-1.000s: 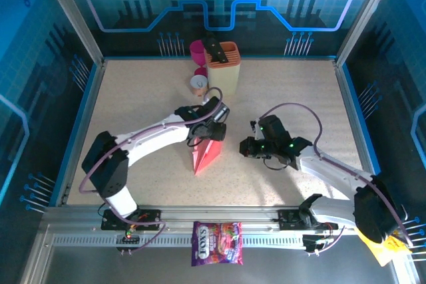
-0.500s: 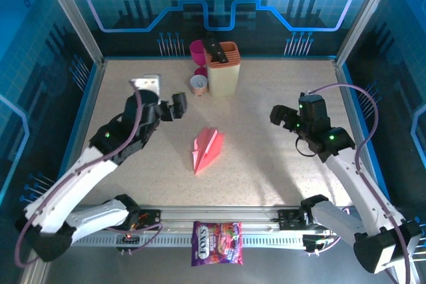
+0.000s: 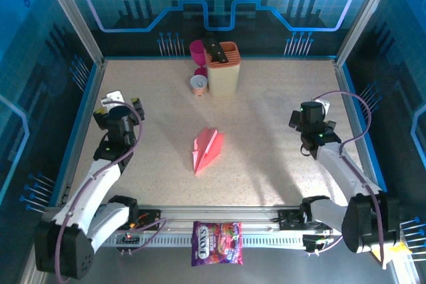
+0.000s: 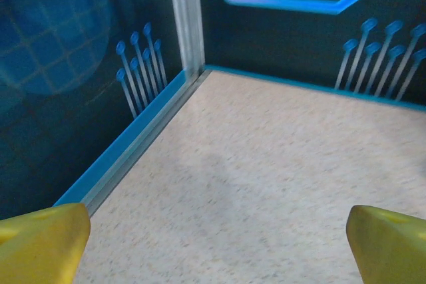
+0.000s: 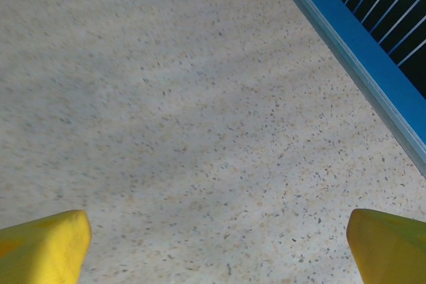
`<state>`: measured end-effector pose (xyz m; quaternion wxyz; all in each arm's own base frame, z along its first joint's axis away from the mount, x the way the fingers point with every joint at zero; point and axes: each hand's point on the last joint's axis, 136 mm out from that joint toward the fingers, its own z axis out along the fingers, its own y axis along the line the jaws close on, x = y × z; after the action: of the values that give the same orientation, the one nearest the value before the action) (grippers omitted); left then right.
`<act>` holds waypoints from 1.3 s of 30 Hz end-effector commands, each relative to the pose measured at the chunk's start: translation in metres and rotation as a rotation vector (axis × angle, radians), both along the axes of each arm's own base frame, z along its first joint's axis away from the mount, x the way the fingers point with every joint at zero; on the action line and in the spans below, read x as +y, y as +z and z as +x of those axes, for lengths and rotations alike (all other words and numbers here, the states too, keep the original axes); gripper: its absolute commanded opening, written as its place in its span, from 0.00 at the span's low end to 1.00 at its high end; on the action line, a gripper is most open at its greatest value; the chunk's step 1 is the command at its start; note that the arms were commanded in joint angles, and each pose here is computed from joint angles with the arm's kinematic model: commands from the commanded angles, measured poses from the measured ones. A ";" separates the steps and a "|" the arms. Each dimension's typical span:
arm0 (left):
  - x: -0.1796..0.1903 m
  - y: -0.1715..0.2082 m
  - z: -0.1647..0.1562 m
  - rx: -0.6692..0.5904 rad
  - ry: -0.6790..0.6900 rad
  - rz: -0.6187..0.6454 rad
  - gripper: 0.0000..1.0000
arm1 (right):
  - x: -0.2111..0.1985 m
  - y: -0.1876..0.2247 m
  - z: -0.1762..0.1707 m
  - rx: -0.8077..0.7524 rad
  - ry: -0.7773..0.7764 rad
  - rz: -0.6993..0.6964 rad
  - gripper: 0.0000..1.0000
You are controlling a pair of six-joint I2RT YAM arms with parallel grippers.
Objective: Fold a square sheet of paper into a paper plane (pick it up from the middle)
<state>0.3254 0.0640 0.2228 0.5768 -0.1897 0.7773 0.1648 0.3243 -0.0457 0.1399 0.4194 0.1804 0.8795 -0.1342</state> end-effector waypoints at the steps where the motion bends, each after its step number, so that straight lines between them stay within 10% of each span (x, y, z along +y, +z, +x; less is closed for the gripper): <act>1: 0.003 -0.017 0.010 -0.021 -0.011 0.004 1.00 | -0.010 0.017 0.023 -0.114 0.016 -0.098 0.99; 23: -0.056 -0.127 0.072 0.006 -0.386 -0.097 1.00 | 0.063 -0.039 0.075 -0.346 0.524 -0.010 0.99; 39: -0.059 -0.127 0.072 0.005 -0.418 -0.108 1.00 | 0.065 -0.040 0.076 -0.323 0.494 -0.072 0.99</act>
<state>0.3921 0.0093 0.0864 0.5717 -0.0667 0.8177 0.0090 0.3932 0.0199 0.0876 0.5603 -0.0335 0.8275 -0.0151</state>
